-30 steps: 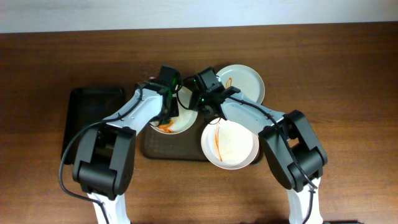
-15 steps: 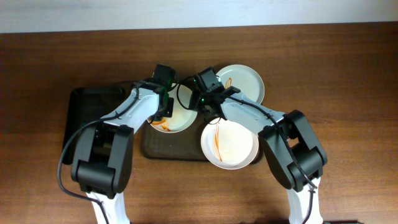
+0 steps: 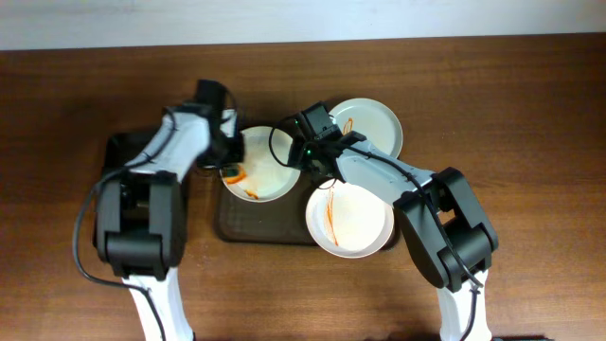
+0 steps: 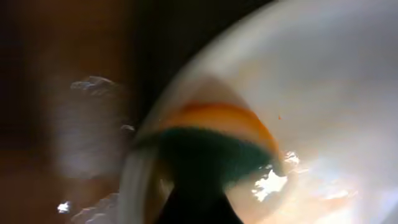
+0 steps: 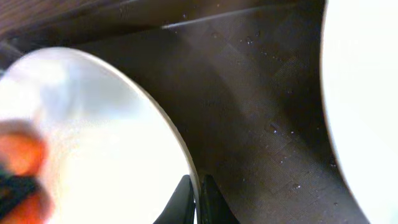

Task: Clean dirty plates on tray and stack at the side

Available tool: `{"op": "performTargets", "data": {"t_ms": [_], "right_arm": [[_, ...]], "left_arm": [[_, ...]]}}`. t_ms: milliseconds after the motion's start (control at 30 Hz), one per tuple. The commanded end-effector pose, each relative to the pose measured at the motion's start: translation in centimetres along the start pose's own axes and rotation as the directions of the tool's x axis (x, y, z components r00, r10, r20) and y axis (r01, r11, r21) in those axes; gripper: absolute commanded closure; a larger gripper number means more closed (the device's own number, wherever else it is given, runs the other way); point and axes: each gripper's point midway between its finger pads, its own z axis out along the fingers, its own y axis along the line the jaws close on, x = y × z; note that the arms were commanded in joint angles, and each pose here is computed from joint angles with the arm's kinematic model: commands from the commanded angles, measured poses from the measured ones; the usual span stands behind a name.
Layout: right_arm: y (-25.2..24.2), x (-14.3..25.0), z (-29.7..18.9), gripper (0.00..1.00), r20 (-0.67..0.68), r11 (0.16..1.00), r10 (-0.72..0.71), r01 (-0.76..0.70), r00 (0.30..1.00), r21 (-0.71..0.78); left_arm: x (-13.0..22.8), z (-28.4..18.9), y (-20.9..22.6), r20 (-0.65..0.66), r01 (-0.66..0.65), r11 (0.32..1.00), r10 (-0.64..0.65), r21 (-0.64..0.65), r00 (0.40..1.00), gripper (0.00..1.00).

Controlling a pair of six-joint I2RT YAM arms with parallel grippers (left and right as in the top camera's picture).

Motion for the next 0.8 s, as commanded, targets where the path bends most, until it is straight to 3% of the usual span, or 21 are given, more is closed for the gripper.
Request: {"op": "performTargets", "data": {"t_ms": [0, 167, 433, 533, 600, 767], "right_arm": [[-1.1, 1.5, 1.6, 0.96, -0.060, 0.999, -0.031, 0.032, 0.998, 0.019], [1.2, 2.0, 0.4, 0.96, -0.124, 0.973, -0.227, 0.218, 0.966, -0.080], [2.1, -0.3, -5.1, 0.96, -0.163, 0.920, -0.383, 0.392, 0.909, 0.025], [1.9, -2.5, -8.2, 0.96, -0.089, 0.879, -0.428, 0.437, 0.899, 0.189], [1.7, -4.2, -11.7, 0.96, 0.002, 0.807, -0.492, 0.454, 0.871, 0.378], [3.4, -5.2, -17.7, 0.96, 0.134, 0.576, -0.673, 0.402, 0.727, 0.711]], "left_arm": [[-2.2, -3.1, 3.9, -0.016, 0.116, 0.991, -0.117, -0.065, 0.993, 1.00], [-2.1, -8.2, 4.5, -0.058, 0.100, 0.992, -0.104, -0.074, 0.993, 1.00], [-2.0, -8.6, 7.2, -0.056, 0.152, 0.984, -0.158, -0.090, 0.986, 1.00], [-1.9, -9.0, 9.8, -0.050, 0.213, 0.973, -0.218, -0.094, 0.975, 1.00], [-1.7, -9.1, 11.1, -0.048, 0.242, 0.965, -0.248, -0.097, 0.968, 1.00], [-1.6, -9.2, 12.2, -0.043, 0.269, 0.958, -0.274, -0.098, 0.961, 1.00]]}}
